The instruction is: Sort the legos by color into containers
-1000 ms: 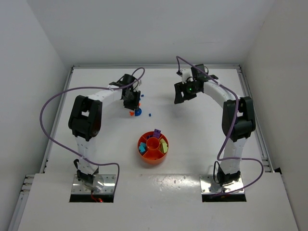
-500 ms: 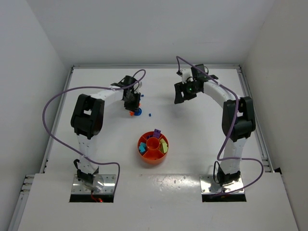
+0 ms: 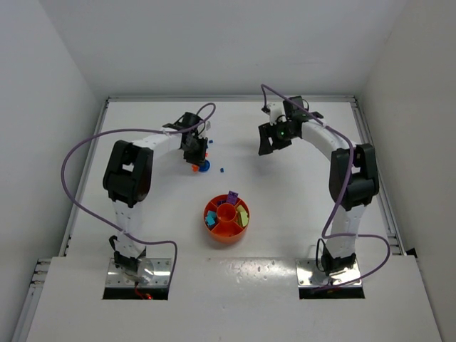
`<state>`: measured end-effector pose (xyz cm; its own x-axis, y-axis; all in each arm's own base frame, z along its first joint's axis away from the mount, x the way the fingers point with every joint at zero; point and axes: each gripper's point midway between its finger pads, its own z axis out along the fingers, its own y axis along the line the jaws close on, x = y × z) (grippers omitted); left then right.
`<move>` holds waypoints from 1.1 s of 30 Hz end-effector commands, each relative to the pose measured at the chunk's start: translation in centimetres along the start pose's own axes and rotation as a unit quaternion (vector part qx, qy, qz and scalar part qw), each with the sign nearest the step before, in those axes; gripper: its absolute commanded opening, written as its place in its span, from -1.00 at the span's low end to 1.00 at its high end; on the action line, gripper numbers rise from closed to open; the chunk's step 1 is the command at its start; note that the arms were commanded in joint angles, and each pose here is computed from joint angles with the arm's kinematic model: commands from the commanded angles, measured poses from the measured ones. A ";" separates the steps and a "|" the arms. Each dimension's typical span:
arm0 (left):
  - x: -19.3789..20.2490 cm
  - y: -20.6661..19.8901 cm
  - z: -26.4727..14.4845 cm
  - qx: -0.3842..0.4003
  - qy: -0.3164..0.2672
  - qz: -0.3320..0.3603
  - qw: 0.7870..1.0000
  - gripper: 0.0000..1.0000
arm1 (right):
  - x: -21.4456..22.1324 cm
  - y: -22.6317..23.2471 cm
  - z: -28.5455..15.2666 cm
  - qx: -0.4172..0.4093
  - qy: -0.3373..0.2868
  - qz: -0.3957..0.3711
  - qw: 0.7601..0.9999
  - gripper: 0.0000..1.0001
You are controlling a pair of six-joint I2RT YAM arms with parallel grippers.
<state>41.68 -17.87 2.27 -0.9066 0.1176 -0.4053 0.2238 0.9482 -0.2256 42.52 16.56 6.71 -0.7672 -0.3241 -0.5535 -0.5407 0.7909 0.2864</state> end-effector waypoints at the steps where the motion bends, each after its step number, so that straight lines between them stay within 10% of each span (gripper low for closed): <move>1: -2.2 -1.3 -3.7 0.030 -0.055 0.015 0.998 -0.83 | -2.3 0.6 -2.6 0.011 -0.041 -0.026 0.999 0.28; 11: -1.6 -4.8 -14.2 0.038 -0.190 0.121 0.974 -0.85 | -1.2 1.6 -4.3 0.012 -0.048 -0.030 0.998 0.28; 19: 4.8 -6.0 -17.0 -0.024 -0.193 0.245 0.950 -0.90 | -0.4 2.3 -5.4 0.013 -0.052 -0.031 0.998 0.28; 33: 13.3 -13.9 -21.1 0.094 -0.212 0.449 0.863 -0.88 | -0.2 3.4 -7.7 0.018 -0.077 -0.048 0.996 0.28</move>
<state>20.32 -22.74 19.13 -0.1934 0.5825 -0.7895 0.8232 0.5341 0.1924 37.61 15.41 11.89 -0.7056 -0.3168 -0.6339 -0.5708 0.7842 0.2434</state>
